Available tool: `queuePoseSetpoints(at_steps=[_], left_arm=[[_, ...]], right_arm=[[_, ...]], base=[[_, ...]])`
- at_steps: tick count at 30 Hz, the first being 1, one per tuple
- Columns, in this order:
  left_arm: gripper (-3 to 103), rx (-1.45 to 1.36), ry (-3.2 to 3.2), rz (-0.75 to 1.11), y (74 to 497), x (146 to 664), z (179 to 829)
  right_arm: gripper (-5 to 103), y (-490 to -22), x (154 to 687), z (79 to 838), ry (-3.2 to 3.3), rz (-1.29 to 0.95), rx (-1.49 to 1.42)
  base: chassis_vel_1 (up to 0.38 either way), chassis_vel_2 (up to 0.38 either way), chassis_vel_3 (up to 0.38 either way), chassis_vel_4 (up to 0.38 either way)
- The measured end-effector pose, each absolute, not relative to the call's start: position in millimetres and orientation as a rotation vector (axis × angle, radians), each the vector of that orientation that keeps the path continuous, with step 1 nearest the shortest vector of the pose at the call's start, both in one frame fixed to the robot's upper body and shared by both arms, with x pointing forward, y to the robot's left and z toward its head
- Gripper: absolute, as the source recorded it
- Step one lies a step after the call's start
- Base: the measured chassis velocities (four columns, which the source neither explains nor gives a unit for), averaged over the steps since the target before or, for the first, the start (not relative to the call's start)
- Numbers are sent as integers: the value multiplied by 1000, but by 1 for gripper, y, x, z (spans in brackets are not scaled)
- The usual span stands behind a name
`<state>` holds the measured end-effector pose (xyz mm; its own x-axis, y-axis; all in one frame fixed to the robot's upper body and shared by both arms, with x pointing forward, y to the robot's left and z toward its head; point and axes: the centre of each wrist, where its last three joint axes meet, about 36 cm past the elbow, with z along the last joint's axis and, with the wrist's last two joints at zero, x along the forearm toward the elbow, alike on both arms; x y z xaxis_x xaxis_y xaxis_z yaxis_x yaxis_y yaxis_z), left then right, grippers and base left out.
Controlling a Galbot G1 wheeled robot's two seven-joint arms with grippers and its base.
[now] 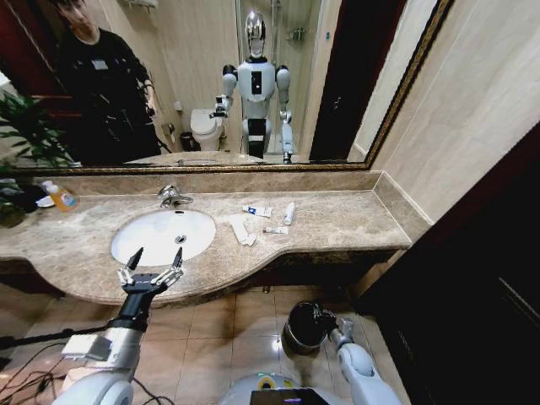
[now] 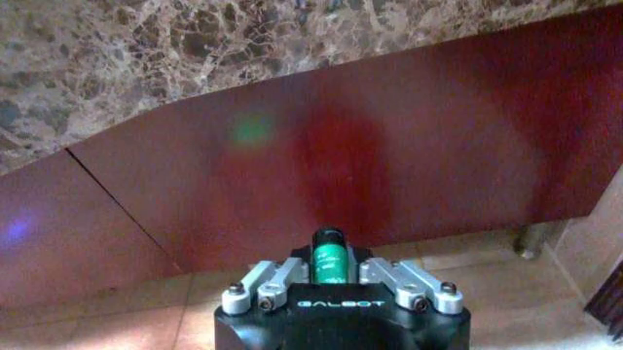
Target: Pick up the trash from the sink and place it in the trash bin.
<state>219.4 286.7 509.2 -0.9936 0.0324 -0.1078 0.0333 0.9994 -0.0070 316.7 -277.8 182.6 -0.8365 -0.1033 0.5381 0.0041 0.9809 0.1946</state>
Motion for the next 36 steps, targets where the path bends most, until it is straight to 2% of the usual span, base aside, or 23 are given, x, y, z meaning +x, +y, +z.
queuePoseSetpoints(at_steps=[1,4,6,7,10,13,14,16,17,19,22,36], left_arm=[[100,50,3033,-13,287,219,509],[100,50,3033,-13,287,219,509],[100,50,3033,-13,287,219,509],[100,50,3033,-13,287,219,509],[100,50,3033,-13,287,219,509],[100,50,3033,-13,287,219,509],[100,50,3033,-13,287,219,509],[100,50,3033,-13,287,219,509],[100,50,3033,-13,287,219,509],[100,50,3033,-13,287,219,509],[100,50,3033,-13,287,219,509],[100,50,3033,-13,287,219,509]], right_arm=[[32,-278,318,183,-2556,-237,64],[37,-277,319,183,-2559,-230,53],[47,-274,322,183,-2562,-231,41],[47,-274,322,183,-2562,-231,41],[64,-270,321,182,-2563,-232,33],[70,-269,321,181,-2564,-231,32],[80,-268,320,180,-2562,-229,32],[80,-268,319,179,-2560,-229,31],[90,-269,318,179,-2558,-228,28],[90,-269,317,179,-2557,-226,24],[100,-268,316,177,-2550,-224,11],[100,-268,307,175,-2527,-193,3]], base=[[0,0,0,0],[0,0,0,0],[0,0,0,0],[0,0,0,0],[0,0,0,0],[0,0,0,0],[0,0,0,0],[0,0,0,0],[0,0,0,0],[0,0,0,0],[0,0,0,0],[0,0,0,0]])
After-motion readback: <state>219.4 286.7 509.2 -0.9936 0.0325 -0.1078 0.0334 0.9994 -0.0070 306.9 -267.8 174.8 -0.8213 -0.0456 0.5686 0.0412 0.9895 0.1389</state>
